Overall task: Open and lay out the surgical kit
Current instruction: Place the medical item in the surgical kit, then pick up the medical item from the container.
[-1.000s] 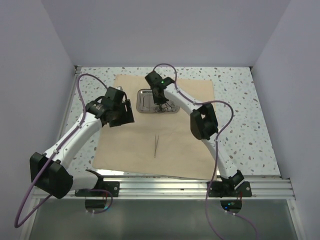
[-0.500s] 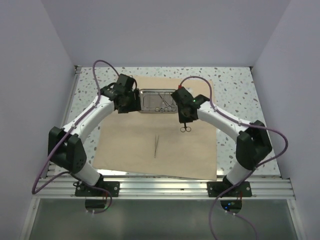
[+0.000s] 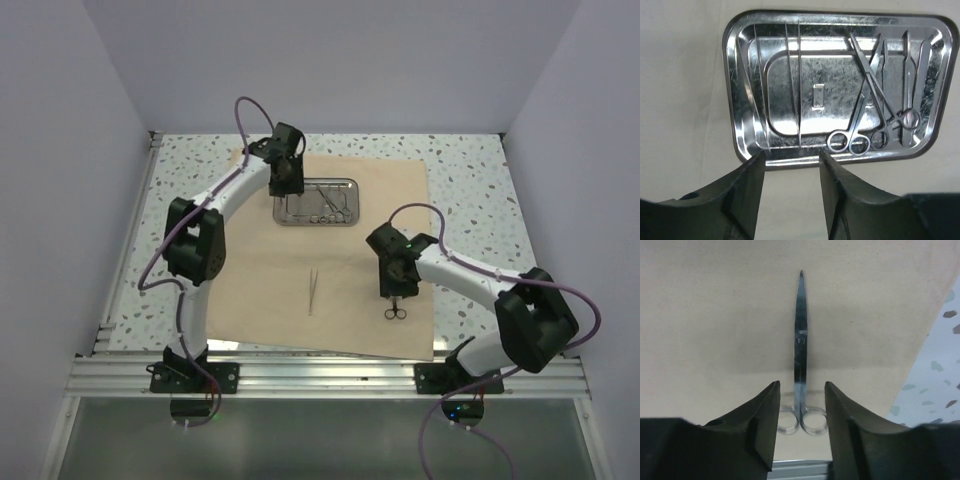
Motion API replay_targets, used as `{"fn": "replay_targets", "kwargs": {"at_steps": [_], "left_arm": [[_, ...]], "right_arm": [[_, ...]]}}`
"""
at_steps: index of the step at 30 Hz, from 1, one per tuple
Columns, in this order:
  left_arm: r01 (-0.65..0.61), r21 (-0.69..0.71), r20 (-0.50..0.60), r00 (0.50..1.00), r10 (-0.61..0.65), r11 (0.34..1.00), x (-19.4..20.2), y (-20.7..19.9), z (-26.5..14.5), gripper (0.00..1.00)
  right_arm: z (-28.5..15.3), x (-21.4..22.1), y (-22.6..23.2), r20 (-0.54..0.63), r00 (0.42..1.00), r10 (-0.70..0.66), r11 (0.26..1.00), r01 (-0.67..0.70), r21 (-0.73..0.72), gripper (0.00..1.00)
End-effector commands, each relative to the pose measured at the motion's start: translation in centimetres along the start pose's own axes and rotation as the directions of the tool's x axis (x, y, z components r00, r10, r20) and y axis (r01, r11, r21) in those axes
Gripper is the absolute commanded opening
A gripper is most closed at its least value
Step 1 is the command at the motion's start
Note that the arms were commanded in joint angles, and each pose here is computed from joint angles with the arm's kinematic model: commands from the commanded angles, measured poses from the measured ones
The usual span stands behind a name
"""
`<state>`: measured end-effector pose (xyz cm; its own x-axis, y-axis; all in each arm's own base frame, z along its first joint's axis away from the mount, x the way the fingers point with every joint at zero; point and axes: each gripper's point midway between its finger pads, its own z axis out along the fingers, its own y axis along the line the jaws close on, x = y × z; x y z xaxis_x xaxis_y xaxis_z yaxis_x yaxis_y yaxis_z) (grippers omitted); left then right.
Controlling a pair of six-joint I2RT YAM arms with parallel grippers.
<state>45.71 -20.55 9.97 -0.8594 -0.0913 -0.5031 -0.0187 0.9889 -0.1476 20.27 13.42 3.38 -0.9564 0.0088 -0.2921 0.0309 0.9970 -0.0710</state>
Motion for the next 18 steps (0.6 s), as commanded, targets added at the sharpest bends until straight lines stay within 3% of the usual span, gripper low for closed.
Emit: {"fn": "replay_targets", "kwargs": {"at_steps": [1,3,9,18], "left_arm": [[-0.043,0.008,0.039,0.998,0.042,0.999,-2.3,-1.4,1.0,0.49],[-0.051,0.000,0.049,0.998,0.051,0.999,-3.1,-1.6,1.6,0.43],[-0.070,-0.031,0.013,0.997,0.070,0.997,-2.1,-1.7,5.5,0.35],[-0.080,-0.063,-0.020,0.997,0.079,0.995,-0.9,-1.7,7.8,0.22]], "right_arm": [[-2.6,-1.3,-0.1,0.064,0.997,0.035,0.999,-0.034,-0.025,0.49],[-4.1,-1.9,-0.7,0.093,0.995,0.035,0.999,-0.033,-0.017,0.54],[-7.2,-3.7,-1.3,0.148,0.989,0.029,1.000,-0.028,-0.008,0.54],[-10.0,-8.3,0.2,0.236,0.972,-0.014,1.000,0.018,-0.015,0.50]]}}
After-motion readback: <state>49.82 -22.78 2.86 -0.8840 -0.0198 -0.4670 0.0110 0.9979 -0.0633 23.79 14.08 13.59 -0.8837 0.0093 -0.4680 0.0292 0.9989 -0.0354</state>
